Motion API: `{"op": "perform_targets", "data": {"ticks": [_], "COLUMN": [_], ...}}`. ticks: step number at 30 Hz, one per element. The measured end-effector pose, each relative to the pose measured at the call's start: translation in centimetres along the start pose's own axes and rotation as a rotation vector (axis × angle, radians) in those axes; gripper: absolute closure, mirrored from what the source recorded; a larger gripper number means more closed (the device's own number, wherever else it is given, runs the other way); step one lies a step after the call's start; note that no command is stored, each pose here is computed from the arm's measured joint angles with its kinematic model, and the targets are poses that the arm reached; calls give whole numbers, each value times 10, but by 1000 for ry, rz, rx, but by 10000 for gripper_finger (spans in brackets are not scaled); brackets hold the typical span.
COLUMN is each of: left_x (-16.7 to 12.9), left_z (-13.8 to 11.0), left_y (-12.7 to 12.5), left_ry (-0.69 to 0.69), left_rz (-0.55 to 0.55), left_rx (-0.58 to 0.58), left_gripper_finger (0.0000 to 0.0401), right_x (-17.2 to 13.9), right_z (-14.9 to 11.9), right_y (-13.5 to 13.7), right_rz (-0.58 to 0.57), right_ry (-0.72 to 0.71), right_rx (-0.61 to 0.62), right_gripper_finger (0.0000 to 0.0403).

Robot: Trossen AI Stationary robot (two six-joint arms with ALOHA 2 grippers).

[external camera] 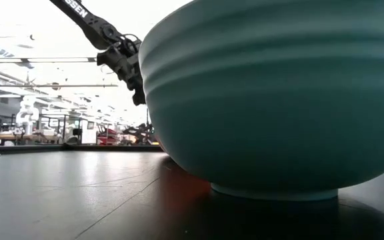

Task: Nest bowls inside each other
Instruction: Stack the black bowl on the pink bowl

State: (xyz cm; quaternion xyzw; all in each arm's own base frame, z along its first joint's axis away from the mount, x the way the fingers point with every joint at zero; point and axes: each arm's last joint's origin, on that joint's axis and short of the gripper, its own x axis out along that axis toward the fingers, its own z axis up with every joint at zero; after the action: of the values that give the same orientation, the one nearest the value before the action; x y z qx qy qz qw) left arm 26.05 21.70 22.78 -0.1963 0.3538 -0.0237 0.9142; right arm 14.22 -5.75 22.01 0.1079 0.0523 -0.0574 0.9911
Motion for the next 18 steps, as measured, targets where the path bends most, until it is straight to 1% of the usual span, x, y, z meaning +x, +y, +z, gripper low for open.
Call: {"op": "perform_targets", "data": {"ticks": [3, 7, 10, 13, 18], "left_x": [9, 18, 23, 24, 24], "left_z": [-7, -15, -20, -16, 0], "left_y": [10, 20, 24, 21, 9], "left_ry": [47, 103, 142, 153, 156], "left_rz": [34, 73, 88, 113, 102], "left_rx": [-35, -86, -109, -97, -63], "left_gripper_finger": [95, 91, 91, 91, 91], "right_x": [0, 0, 0, 0, 0], "right_z": [1, 1, 1, 1, 1], "right_y": [1, 2, 2, 2, 2], "right_rz": [9, 14, 14, 14, 14], "right_ry": [-9, -9, -9, -10, -13], "right_rx": [1, 25, 44, 49, 48], "right_gripper_finger": [188, 188, 188, 188, 188]}}
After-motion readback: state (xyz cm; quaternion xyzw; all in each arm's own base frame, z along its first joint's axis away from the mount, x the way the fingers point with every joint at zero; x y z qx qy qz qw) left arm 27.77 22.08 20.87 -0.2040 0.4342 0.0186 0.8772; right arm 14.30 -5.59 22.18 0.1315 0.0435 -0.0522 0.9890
